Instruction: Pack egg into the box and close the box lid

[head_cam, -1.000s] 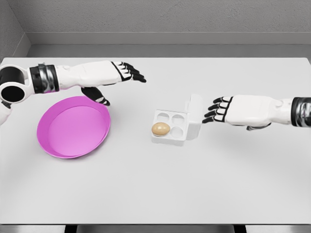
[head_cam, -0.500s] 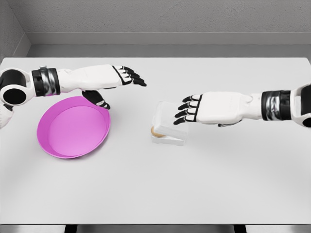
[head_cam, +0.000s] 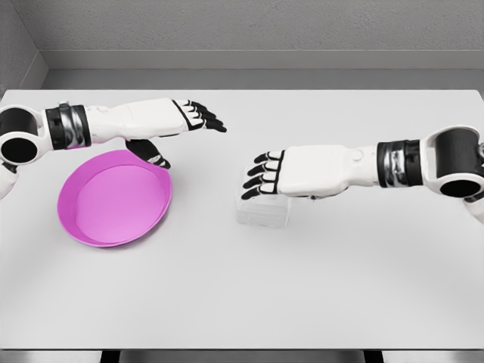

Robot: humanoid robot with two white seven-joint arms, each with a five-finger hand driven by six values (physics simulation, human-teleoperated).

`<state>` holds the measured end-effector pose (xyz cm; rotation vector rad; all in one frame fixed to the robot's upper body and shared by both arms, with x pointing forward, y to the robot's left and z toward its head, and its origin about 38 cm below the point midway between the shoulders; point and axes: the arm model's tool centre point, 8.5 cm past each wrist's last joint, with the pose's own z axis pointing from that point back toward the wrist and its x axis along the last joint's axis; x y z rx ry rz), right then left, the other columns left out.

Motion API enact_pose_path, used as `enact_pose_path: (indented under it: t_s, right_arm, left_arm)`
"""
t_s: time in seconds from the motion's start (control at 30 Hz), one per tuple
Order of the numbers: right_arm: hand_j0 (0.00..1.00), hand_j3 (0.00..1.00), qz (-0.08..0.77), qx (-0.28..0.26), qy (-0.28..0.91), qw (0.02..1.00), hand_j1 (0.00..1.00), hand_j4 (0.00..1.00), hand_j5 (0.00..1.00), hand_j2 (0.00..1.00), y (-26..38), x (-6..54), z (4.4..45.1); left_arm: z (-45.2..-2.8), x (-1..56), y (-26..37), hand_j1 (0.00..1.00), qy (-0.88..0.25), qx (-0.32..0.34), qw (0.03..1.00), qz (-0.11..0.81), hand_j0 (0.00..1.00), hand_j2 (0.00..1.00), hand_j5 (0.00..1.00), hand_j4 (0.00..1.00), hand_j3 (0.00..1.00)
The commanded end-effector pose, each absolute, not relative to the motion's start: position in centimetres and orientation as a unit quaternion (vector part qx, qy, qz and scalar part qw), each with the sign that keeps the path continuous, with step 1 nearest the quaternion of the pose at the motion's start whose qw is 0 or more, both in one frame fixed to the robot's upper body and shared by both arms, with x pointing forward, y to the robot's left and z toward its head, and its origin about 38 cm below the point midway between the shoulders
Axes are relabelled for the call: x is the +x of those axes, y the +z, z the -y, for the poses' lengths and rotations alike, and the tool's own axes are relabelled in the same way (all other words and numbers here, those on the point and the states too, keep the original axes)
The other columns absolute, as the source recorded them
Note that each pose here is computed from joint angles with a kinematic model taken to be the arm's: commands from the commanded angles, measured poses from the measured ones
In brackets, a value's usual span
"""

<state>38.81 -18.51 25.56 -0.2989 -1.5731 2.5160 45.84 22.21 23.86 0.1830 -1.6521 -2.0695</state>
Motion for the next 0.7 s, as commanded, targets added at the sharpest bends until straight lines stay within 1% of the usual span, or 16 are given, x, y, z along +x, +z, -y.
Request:
enact_pose_path:
  t_s: [0.0, 0.07, 0.1, 0.17, 0.3, 0.47, 0.67]
  right_arm:
    - [1.00, 1.00, 0.560, -0.144, 0.810, 0.097, 1.00, 1.00, 1.00, 1.00, 29.5, 40.1, 20.7]
    - [1.00, 1.00, 0.587, -0.159, 0.781, 0.144, 1.00, 1.00, 1.00, 1.00, 31.8, 40.8, 24.8]
    - [1.00, 1.00, 0.601, -0.165, 0.758, 0.193, 1.00, 1.00, 1.00, 1.00, 31.5, 41.7, 27.7]
    - [1.00, 1.00, 0.614, -0.150, 0.730, 0.261, 1.00, 1.00, 1.00, 1.00, 29.9, 43.1, 30.8]
    - [1.00, 1.00, 0.610, -0.144, 0.733, 0.265, 1.00, 1.00, 1.00, 1.00, 29.1, 42.8, 30.8]
    - [1.00, 1.00, 0.607, -0.145, 0.734, 0.266, 1.00, 1.00, 1.00, 1.00, 29.1, 42.8, 31.0]
    - [1.00, 1.00, 0.607, -0.144, 0.735, 0.267, 1.00, 1.00, 1.00, 1.00, 29.0, 42.8, 31.0]
  left_arm:
    - [-22.3, 45.9, 24.0, 1.00, -0.754, 0.066, 0.243, 0.606, 1.00, 1.00, 1.00, 1.00, 1.00]
    - [-22.3, 45.9, 24.0, 1.00, -0.754, 0.066, 0.243, 0.606, 1.00, 1.00, 1.00, 1.00, 1.00]
    - [-22.3, 45.9, 24.0, 1.00, -0.754, 0.066, 0.243, 0.606, 1.00, 1.00, 1.00, 1.00, 1.00]
    - [-22.2, 45.9, 24.0, 1.00, -0.754, 0.066, 0.243, 0.607, 1.00, 1.00, 1.00, 1.00, 1.00]
    - [-22.2, 45.8, 23.9, 1.00, -0.754, 0.066, 0.243, 0.606, 1.00, 1.00, 1.00, 1.00, 1.00]
    - [-23.6, 45.8, 23.7, 1.00, -0.744, 0.072, 0.260, 0.612, 1.00, 1.00, 1.00, 1.00, 1.00]
    - [-23.4, 45.8, 23.5, 1.00, -0.744, 0.070, 0.260, 0.612, 1.00, 1.00, 1.00, 1.00, 1.00]
